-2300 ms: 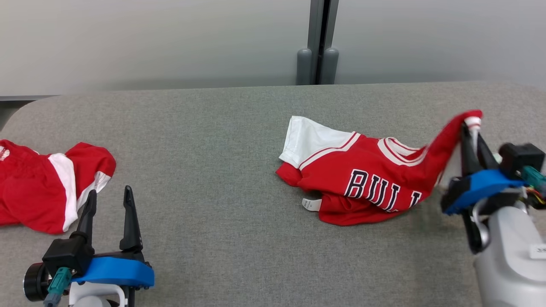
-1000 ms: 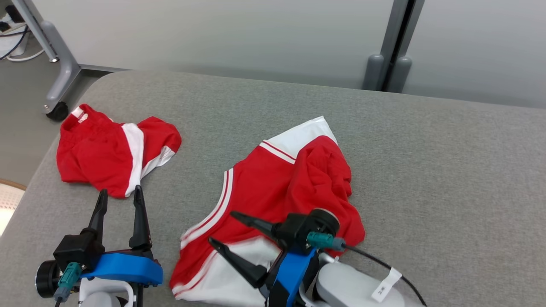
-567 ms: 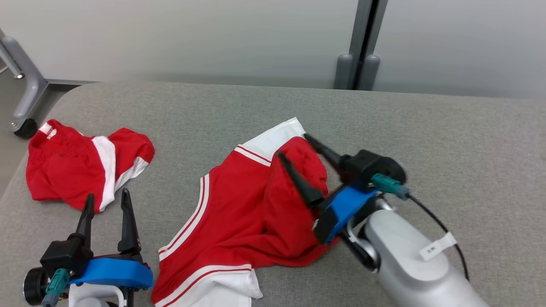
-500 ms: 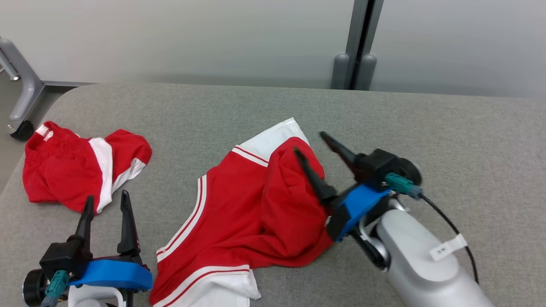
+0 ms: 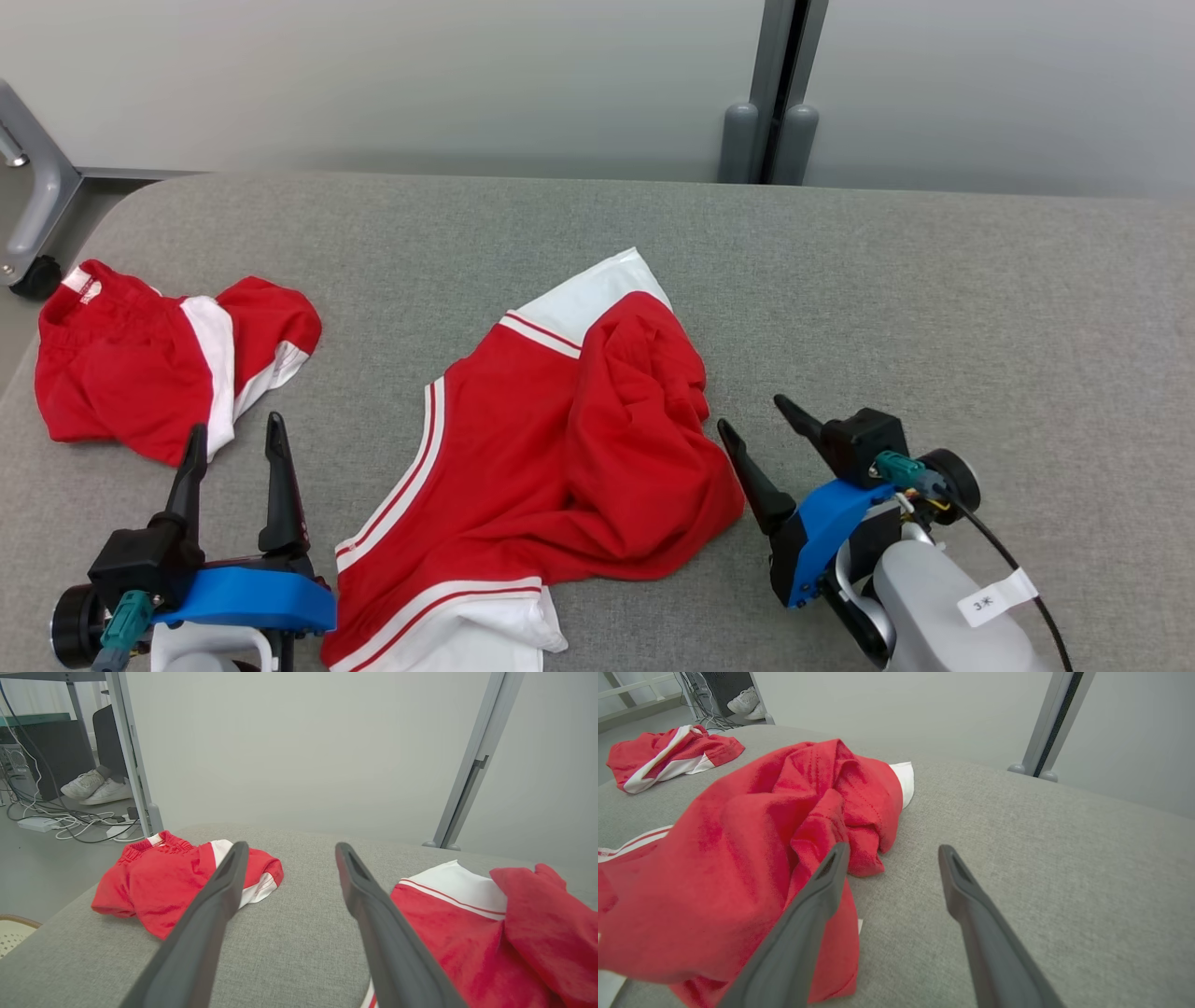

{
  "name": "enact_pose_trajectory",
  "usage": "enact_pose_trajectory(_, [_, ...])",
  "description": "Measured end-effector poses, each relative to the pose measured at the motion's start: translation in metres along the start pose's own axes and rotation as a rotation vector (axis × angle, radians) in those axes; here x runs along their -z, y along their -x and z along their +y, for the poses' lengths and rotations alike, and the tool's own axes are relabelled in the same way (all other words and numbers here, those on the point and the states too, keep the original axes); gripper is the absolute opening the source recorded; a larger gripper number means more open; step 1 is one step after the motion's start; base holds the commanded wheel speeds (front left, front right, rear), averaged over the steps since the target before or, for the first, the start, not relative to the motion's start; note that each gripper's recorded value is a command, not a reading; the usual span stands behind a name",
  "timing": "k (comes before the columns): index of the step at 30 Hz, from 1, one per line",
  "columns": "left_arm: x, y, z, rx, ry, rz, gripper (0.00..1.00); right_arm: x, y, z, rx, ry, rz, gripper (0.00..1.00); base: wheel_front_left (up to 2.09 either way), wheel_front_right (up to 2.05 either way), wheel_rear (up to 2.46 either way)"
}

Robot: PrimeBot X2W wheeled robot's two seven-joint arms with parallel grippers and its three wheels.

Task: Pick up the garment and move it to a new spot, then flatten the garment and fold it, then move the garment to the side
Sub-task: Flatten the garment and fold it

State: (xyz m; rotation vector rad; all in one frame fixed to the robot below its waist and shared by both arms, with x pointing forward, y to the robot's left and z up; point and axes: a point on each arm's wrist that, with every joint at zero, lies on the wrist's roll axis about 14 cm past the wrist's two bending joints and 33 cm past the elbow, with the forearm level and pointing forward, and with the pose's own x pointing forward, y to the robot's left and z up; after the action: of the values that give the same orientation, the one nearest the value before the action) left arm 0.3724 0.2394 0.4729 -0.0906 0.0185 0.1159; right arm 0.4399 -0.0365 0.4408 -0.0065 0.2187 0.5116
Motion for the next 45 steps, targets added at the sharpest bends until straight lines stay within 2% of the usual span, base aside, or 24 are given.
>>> enact_pose_trajectory(11, [0.002,-0.002,0.006,-0.02,0.001,0.008,1.0,0.063,0.004,0.034,-0.096,-0.001,0.216,1.0,0.0,0.0,0.0])
enact_pose_trajectory(16, [0.003,-0.001,0.011,-0.032,-0.001,0.012,1.0,0.071,0.004,0.044,-0.13,-0.002,0.242,1.0,0.0,0.0,0.0])
enact_pose_trajectory(17, [0.003,-0.001,0.011,-0.033,-0.001,0.012,1.0,0.072,0.004,0.046,-0.135,-0.008,0.244,0.46,0.0,0.0,0.0])
enact_pose_trajectory(19, [0.004,-0.002,0.011,-0.034,-0.001,0.012,1.0,0.073,0.005,0.049,-0.144,-0.014,0.248,0.0,0.0,0.0,0.0])
enact_pose_trajectory(25, [0.005,-0.008,0.003,-0.011,0.003,0.015,1.0,0.064,0.004,0.031,-0.078,-0.06,0.206,0.0,0.0,0.0,0.0])
enact_pose_trajectory(33, [0.008,-0.017,-0.014,0.033,0.011,0.019,1.0,0.043,0.02,-0.055,0.162,-0.123,0.104,0.0,0.0,0.0,0.0])
enact_pose_trajectory(37, [0.01,-0.021,-0.021,0.051,0.014,0.022,1.0,0.036,0.038,-0.086,0.261,-0.149,0.049,0.0,0.0,0.0,0.0])
enact_pose_trajectory(41, [0.011,-0.023,-0.028,0.07,0.017,0.024,1.0,0.041,0.061,-0.1,0.334,-0.172,0.023,0.0,0.0,0.0,0.0])
enact_pose_trajectory(45, [0.011,-0.025,-0.033,0.085,0.019,0.025,1.0,0.057,0.084,-0.1,0.384,-0.203,0.035,0.0,0.0,0.0,0.0])
